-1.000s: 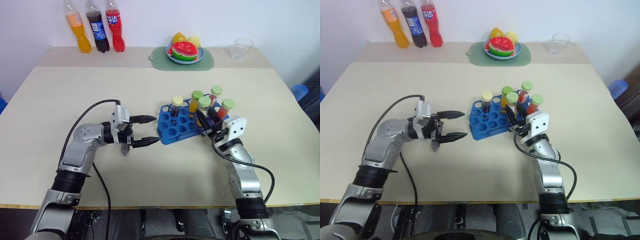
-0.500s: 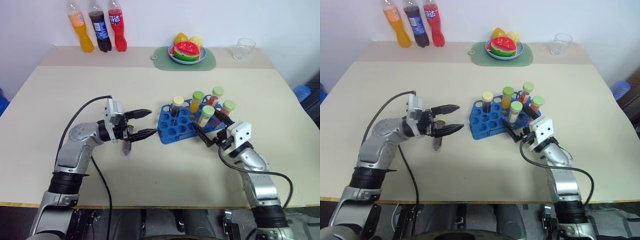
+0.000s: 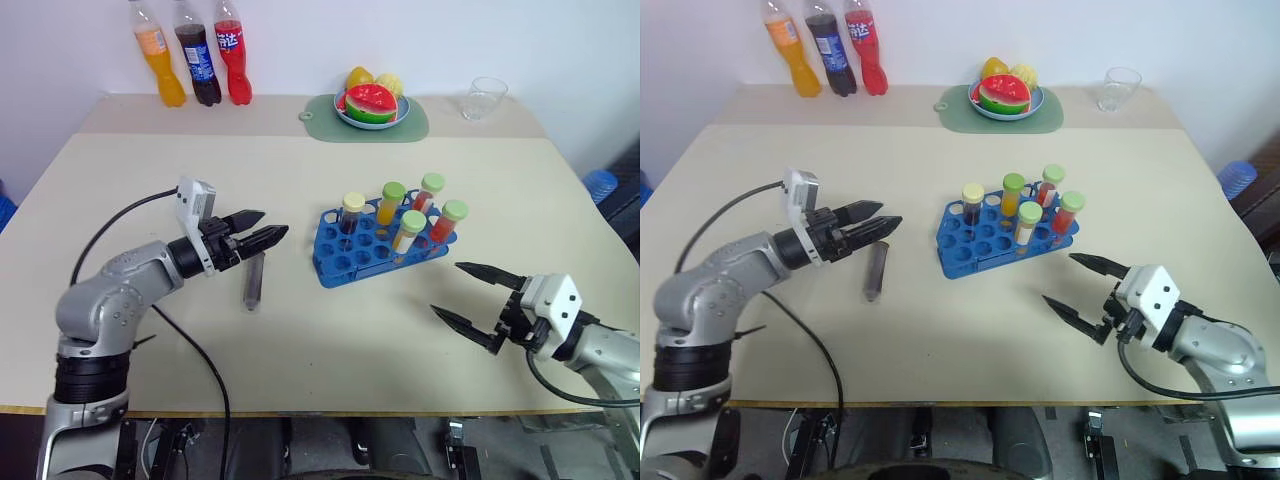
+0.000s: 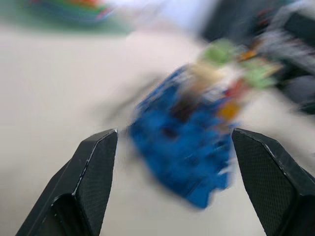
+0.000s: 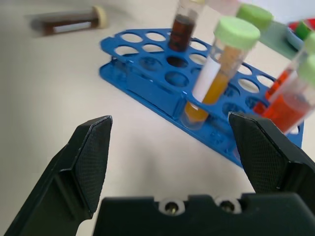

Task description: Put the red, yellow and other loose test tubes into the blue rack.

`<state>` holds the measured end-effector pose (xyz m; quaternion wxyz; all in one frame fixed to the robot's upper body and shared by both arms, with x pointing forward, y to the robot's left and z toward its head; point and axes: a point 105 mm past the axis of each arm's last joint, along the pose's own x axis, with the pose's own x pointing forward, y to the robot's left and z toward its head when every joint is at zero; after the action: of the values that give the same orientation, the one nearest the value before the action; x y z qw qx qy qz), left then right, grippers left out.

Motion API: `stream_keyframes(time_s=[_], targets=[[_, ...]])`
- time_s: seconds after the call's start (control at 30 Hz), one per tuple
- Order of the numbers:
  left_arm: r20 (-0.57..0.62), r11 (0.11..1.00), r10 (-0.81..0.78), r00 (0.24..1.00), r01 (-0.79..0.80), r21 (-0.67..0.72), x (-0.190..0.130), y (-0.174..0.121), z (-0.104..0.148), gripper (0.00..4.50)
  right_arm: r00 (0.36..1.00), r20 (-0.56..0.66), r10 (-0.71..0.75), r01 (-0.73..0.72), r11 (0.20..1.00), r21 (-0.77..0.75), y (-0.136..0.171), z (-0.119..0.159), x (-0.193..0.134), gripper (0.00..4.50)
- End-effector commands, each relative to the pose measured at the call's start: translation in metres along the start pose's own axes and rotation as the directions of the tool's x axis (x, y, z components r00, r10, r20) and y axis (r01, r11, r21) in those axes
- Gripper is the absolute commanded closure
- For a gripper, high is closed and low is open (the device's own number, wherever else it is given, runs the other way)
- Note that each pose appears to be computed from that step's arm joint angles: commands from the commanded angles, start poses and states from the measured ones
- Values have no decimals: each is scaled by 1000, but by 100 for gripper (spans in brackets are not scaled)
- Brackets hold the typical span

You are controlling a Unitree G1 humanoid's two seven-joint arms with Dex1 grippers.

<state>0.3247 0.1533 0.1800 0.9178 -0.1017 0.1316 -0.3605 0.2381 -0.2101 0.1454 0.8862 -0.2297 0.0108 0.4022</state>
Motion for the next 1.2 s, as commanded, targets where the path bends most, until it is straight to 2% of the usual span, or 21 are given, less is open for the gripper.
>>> stream_keyframes(time_s=[0.03,0.07,0.17,0.37,0.73,1.2], targets=[[-158,991,95,983,-108,-82,-3,5,1,71,999,32,9,-8,999,-41,-8,12,0,33],[-222,984,118,968,-145,-107,-3,8,-2,71,999,34,12,-11,999,-45,-9,13,1,33],[-317,971,126,940,-182,-154,0,9,-10,71,999,43,24,-22,999,-47,-9,15,5,33],[-462,951,119,879,-234,-201,5,14,-22,71,995,35,94,-92,994,-52,0,14,6,33],[-634,888,103,767,-358,-289,25,12,-15,71,975,10,224,-222,970,-97,17,14,3,33],[-820,791,195,539,-580,-194,43,15,-23,71,978,6,208,-206,972,-116,16,17,2,33]])
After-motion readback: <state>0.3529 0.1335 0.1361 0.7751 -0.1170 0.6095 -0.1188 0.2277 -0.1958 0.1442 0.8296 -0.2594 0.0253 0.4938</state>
